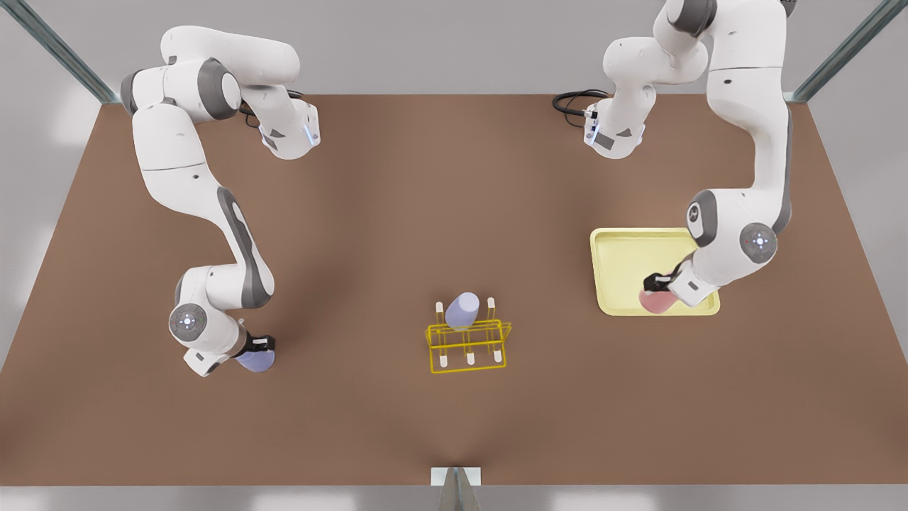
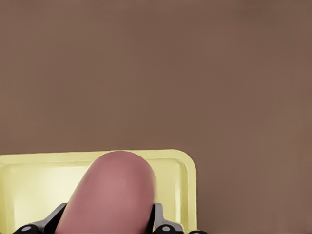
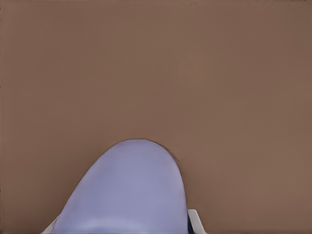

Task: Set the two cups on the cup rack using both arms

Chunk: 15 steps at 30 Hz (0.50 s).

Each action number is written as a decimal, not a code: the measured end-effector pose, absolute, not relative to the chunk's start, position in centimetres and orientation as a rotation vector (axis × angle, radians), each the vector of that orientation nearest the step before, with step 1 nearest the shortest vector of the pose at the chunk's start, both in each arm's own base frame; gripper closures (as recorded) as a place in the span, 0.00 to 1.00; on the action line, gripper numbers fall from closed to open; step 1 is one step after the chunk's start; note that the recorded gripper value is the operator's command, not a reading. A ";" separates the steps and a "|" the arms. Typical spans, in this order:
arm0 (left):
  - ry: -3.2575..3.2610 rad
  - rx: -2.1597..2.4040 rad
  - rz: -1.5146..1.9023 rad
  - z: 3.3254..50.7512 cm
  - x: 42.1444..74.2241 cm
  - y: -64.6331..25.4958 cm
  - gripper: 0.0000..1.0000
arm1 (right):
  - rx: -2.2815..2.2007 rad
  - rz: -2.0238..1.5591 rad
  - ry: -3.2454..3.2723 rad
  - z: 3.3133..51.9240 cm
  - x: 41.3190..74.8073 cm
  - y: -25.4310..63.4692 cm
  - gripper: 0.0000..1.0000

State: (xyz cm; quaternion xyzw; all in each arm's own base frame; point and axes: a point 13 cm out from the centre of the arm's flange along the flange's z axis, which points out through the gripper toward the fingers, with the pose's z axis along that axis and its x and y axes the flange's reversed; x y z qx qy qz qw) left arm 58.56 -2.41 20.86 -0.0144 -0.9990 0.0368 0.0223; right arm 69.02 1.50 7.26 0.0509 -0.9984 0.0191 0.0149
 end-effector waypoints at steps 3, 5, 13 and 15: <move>-3.137 -0.125 0.179 25.3 65.0 -8.6 0.17 | 0.156 0.056 -3.109 7.4 69.1 1.7 0.18; -3.130 -0.137 0.222 26.0 67.8 -12.0 0.17 | 0.153 0.055 -3.110 7.4 69.1 1.7 0.18; -3.092 -0.003 0.424 23.9 72.7 -20.5 0.17 | 0.180 0.030 -3.128 8.4 69.6 3.6 0.18; -3.080 0.021 0.509 24.0 73.1 -23.5 0.17 | 0.208 0.007 -3.144 9.4 70.1 5.3 0.18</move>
